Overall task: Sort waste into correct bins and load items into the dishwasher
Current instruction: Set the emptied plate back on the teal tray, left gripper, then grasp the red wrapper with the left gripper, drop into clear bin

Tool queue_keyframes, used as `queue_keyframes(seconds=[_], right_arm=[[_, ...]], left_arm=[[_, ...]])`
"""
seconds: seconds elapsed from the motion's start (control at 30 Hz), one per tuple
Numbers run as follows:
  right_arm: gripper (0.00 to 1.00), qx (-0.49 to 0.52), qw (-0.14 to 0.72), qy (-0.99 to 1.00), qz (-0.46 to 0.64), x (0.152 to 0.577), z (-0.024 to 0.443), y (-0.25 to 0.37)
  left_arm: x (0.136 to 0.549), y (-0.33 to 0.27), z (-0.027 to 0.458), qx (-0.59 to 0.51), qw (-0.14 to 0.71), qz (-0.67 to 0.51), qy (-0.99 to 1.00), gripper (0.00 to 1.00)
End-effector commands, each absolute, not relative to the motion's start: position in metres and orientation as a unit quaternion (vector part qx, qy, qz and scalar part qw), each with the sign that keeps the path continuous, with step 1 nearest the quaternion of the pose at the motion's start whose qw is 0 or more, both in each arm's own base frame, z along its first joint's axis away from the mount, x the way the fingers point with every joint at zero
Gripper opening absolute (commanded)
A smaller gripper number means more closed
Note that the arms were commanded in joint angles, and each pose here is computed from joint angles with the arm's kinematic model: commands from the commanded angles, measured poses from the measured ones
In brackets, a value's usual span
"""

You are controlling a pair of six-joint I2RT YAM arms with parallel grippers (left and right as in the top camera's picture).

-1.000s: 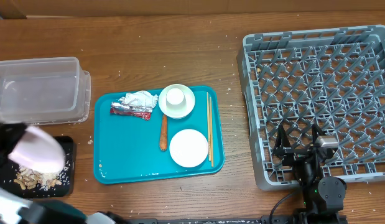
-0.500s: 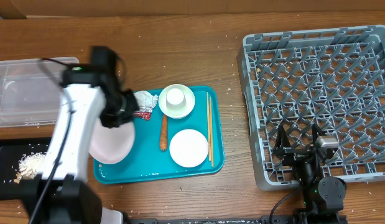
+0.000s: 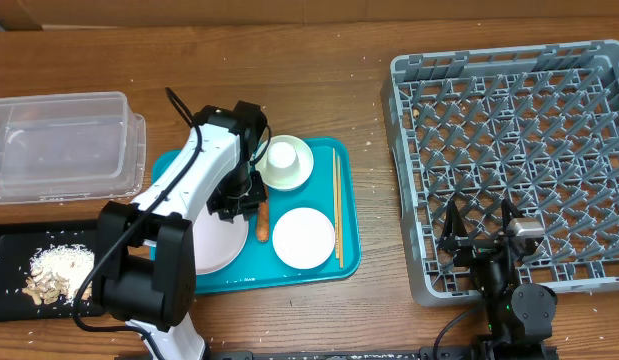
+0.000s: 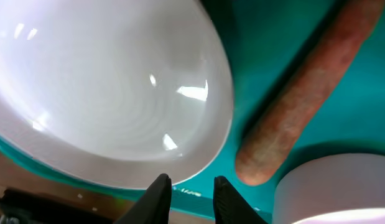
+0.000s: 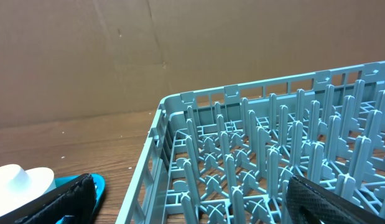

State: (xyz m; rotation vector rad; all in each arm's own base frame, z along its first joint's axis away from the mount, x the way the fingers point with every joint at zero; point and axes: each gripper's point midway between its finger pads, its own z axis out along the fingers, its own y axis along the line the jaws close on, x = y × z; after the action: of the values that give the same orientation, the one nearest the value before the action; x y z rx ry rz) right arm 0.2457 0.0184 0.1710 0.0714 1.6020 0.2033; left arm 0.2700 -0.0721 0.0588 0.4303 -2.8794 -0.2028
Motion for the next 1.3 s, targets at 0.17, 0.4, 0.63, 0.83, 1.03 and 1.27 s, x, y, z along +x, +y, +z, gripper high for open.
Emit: queue_keyframes(seconds=[0.17,0.4,0.63,0.83,1.03,1.27], right_arm=[[1.0,0.029,0.693,0.715,0.09,0.246,0.17,0.019],[1.0,0.029,0.693,0.715,0.09,0.246,0.17,0.019],[1.0,0.029,0.693,0.715,0.09,0.246,0.17,0.019],[1.0,0.029,0.693,0.715,0.09,0.246,0.17,0.019],[1.0,0.029,0.693,0.715,0.09,0.246,0.17,0.019],[1.0,0.029,0.693,0.715,0.09,0.246,0.17,0.019]], left_arm=[[0.323,-0.06,0.124,0.158,0.014,-0.1,-0.982,0.68],[0.375,-0.024,0.135,0.302,-0.062,-0.044,-0.95,0.93],[0.384,0.001,0.083,0.377,-0.003,-0.043,-0.925,0.9],[0.386,-0.005,0.047,0.403,0.036,-0.041,-0.913,0.86],[0.395,-0.007,0.044,0.404,0.023,-0.03,-0.914,0.57],[0.381,-0.009,0.052,0.401,0.05,-0.033,-0.914,0.08]])
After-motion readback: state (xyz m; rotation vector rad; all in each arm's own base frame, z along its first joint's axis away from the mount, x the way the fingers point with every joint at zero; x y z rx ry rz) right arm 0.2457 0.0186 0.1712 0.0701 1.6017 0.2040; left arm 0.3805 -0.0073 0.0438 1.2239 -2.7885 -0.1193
